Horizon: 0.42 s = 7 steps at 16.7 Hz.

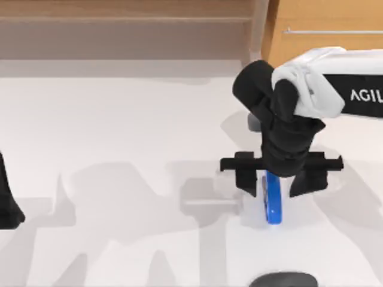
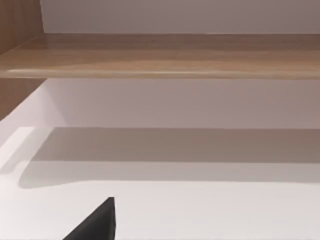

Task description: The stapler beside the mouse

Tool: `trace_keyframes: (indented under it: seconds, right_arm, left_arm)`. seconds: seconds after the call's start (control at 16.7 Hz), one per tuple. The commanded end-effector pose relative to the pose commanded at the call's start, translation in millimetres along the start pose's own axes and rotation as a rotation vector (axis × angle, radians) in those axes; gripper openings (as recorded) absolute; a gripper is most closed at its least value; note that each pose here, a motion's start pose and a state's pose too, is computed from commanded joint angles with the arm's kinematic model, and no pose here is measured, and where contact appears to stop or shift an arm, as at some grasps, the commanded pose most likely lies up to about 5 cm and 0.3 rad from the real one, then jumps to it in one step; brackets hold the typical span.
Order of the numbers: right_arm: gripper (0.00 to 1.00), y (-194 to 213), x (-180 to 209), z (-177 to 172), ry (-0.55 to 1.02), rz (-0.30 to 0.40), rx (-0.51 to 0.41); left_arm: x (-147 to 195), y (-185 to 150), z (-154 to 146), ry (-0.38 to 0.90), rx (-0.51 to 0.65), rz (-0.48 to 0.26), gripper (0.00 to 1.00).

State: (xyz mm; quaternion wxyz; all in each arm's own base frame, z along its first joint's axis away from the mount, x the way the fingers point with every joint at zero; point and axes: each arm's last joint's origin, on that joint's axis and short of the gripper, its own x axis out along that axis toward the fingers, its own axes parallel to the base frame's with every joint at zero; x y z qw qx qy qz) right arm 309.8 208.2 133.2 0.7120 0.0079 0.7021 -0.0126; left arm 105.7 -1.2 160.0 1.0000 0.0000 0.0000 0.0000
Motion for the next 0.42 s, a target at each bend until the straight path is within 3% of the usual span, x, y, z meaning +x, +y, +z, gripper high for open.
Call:
trace_keyframes:
  seconds: [0.12, 0.42]
  right_arm:
    - [1.00, 0.0, 0.0, 0.0, 0.000, 0.000, 0.000]
    - [1.00, 0.0, 0.0, 0.0, 0.000, 0.000, 0.000]
  left_arm:
    - [0.0, 0.0, 0.0, 0.000, 0.000, 0.000, 1.00]
    - [0.0, 0.0, 0.0, 0.000, 0.000, 0.000, 1.00]
